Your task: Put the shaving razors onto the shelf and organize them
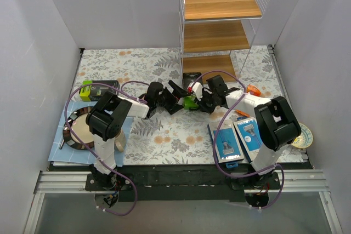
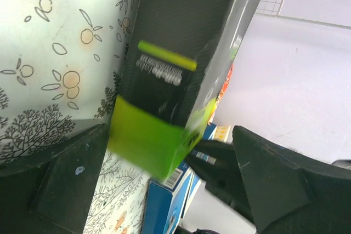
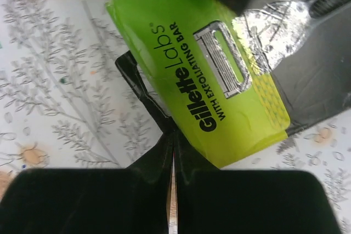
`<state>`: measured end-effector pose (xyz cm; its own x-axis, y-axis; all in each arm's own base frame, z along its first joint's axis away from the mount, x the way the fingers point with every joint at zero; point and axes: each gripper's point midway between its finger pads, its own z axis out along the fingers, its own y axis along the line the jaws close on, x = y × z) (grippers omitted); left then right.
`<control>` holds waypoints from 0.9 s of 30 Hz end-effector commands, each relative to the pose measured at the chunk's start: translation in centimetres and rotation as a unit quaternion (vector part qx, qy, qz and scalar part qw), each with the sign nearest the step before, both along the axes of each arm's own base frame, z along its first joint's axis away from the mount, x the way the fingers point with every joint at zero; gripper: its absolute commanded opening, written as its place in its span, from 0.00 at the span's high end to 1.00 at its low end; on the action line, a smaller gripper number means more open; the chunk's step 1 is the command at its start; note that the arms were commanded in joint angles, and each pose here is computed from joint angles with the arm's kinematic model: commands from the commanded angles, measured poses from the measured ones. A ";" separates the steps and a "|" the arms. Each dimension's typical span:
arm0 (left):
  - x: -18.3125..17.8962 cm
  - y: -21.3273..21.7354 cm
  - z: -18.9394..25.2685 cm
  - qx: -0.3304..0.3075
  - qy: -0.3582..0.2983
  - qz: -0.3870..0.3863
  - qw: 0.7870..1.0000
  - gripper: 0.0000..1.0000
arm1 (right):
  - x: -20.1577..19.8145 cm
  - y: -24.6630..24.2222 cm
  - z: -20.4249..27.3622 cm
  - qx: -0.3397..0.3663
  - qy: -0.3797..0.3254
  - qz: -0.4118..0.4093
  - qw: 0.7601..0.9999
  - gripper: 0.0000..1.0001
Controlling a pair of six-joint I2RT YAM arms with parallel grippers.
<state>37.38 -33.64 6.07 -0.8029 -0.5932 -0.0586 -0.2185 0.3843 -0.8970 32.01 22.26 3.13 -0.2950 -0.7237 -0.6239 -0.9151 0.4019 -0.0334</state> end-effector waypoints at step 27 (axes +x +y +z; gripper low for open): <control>-2.7 3.2 -4.7 0.095 0.062 0.004 0.994 0.02 | 13.2 -0.2 4.8 -0.029 -0.177 -0.107 0.978 0.92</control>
<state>36.85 -33.23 5.97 -0.8104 -0.5808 -0.0768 -0.2162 0.4184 -0.8821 42.19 22.23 5.77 -0.2693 -0.7042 -0.6570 -0.7953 0.5473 -0.2607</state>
